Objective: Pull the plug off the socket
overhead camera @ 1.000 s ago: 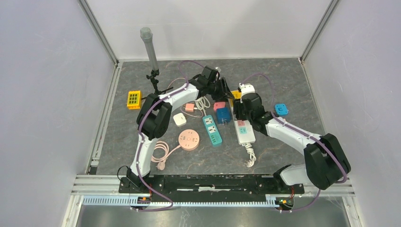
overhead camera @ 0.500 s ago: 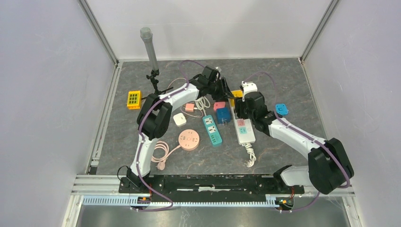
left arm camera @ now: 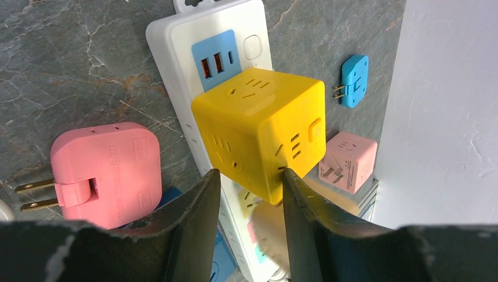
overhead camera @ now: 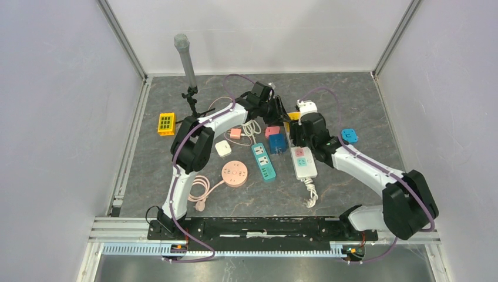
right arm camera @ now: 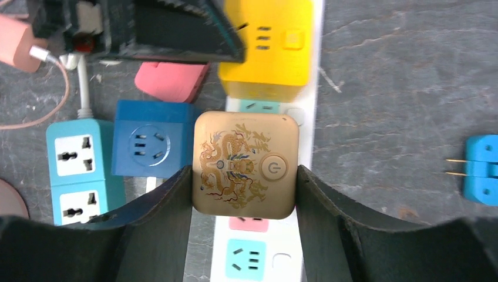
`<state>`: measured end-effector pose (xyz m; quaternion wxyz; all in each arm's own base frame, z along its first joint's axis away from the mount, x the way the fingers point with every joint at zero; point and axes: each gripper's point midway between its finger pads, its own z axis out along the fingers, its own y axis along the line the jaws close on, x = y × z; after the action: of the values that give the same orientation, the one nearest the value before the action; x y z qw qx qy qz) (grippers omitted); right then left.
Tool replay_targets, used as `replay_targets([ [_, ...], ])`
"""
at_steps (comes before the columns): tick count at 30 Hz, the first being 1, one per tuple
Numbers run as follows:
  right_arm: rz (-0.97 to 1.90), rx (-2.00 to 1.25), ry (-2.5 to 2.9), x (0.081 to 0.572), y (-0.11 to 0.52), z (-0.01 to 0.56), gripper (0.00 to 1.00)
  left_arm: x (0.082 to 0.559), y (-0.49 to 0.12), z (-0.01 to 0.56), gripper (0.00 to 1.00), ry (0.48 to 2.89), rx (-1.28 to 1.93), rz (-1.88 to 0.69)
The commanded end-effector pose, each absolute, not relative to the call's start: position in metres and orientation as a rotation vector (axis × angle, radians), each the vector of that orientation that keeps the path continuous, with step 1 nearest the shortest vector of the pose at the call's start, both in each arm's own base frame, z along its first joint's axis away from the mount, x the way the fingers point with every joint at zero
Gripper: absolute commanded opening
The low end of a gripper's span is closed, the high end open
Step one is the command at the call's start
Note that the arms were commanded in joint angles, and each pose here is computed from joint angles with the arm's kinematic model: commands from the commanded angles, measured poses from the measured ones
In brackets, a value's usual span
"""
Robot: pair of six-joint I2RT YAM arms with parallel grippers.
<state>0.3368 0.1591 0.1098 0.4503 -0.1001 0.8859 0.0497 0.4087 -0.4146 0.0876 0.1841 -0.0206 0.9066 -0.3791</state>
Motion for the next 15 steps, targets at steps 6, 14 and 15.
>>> replay_targets([
  [6,0.098,-0.028,2.072,0.367,0.089,0.163,0.0,0.378,-0.375,-0.003,0.49,2.809,-0.044,-0.743],
  [14,0.243,0.045,2.144,0.384,0.052,0.134,0.0,0.378,-0.375,-0.004,0.49,2.81,-0.037,-0.743],
  [15,0.277,0.057,2.151,0.386,0.048,0.131,0.0,0.377,-0.375,-0.003,0.5,2.81,-0.037,-0.744],
])
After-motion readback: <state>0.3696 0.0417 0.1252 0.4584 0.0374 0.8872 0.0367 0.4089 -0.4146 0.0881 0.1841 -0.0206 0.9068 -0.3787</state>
